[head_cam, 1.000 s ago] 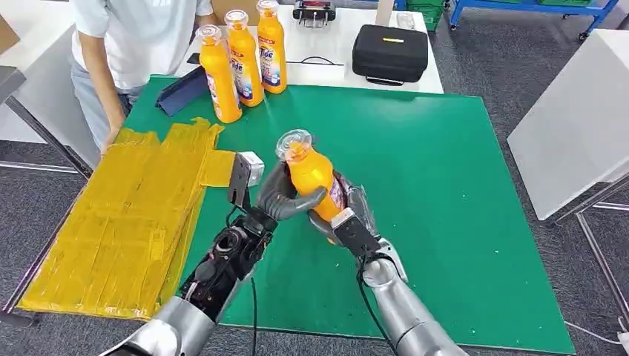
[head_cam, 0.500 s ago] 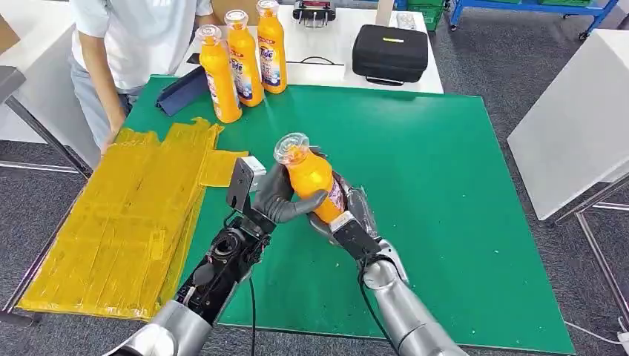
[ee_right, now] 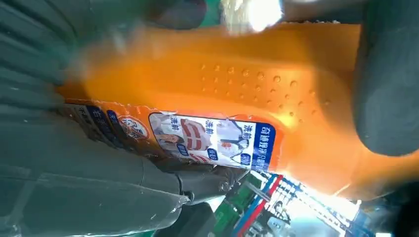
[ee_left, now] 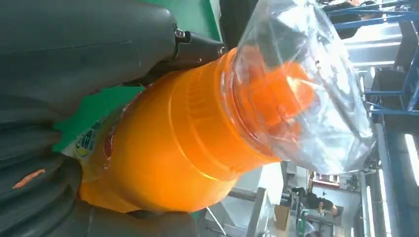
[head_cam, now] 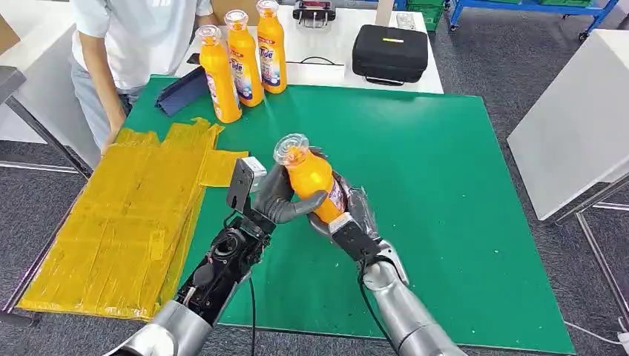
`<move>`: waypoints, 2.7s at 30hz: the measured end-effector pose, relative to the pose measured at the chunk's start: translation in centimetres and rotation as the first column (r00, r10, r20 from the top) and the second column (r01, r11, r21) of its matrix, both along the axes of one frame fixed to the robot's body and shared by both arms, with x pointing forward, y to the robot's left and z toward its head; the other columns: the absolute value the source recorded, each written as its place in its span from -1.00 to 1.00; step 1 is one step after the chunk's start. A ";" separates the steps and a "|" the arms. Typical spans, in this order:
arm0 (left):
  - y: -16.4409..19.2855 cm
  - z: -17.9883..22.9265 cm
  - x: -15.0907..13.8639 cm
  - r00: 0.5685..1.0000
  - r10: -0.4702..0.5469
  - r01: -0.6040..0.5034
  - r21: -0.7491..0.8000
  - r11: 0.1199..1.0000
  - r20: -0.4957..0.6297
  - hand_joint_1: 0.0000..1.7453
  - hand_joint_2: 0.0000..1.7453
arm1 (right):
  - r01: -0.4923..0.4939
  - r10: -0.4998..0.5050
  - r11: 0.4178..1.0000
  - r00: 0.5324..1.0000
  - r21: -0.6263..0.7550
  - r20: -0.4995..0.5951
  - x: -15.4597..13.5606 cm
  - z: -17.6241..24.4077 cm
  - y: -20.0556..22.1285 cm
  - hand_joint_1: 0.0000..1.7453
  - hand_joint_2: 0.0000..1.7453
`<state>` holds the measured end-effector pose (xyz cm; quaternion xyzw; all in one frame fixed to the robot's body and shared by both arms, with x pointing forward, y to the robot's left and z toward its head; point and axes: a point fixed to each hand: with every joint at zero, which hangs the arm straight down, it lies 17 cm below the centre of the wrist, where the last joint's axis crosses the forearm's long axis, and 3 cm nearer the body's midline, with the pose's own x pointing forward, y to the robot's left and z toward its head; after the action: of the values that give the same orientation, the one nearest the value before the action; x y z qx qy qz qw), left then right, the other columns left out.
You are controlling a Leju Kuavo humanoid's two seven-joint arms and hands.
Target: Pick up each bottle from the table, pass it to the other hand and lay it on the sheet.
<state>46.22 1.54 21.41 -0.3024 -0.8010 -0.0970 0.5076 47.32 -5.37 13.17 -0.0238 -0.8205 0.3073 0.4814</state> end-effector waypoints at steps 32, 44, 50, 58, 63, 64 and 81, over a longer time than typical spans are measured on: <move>9.8 -0.9 6.8 0.689 0.573 -0.723 0.465 0.510 0.444 1.00 1.00 | -0.014 0.038 0.982 0.992 -0.188 0.123 -5.3 0.7 0.8 -1.00 1.00; 8.2 -0.9 9.8 0.592 0.366 -0.786 0.615 0.063 0.719 1.00 1.00 | -0.064 0.088 0.980 0.989 -0.186 0.122 -6.1 1.2 2.1 -1.00 1.00; 7.8 -1.8 10.6 0.592 0.274 -0.777 0.627 -0.055 0.758 1.00 1.00 | -0.075 0.101 0.979 0.986 -0.189 0.130 -6.1 1.5 2.5 -1.00 1.00; 8.4 -10.1 10.5 0.768 0.067 -0.588 0.743 -0.321 0.637 1.00 1.00 | -0.085 0.112 0.978 0.985 -0.192 0.131 -6.1 1.7 2.6 -1.00 1.00; 9.1 -15.7 9.0 0.882 -0.024 -0.439 0.803 -0.403 0.470 1.00 1.00 | -0.089 0.118 0.977 0.983 -0.194 0.140 -5.7 2.3 2.7 -1.00 1.00; 9.3 -16.8 8.5 0.901 -0.034 -0.406 0.815 -0.414 0.431 1.00 1.00 | -0.090 0.119 0.977 0.983 -0.194 0.141 -5.7 2.4 2.7 -1.00 1.00; 13.5 -22.3 6.1 0.959 -0.015 -0.242 0.794 -0.557 0.282 1.00 1.00 | -0.117 0.151 0.973 0.974 -0.200 0.167 -4.9 4.0 3.8 -1.00 1.00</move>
<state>52.37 15.06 -0.90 0.4077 -0.3619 -0.7054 0.4530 42.40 -1.53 17.19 -0.0416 -0.8278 0.4122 0.3782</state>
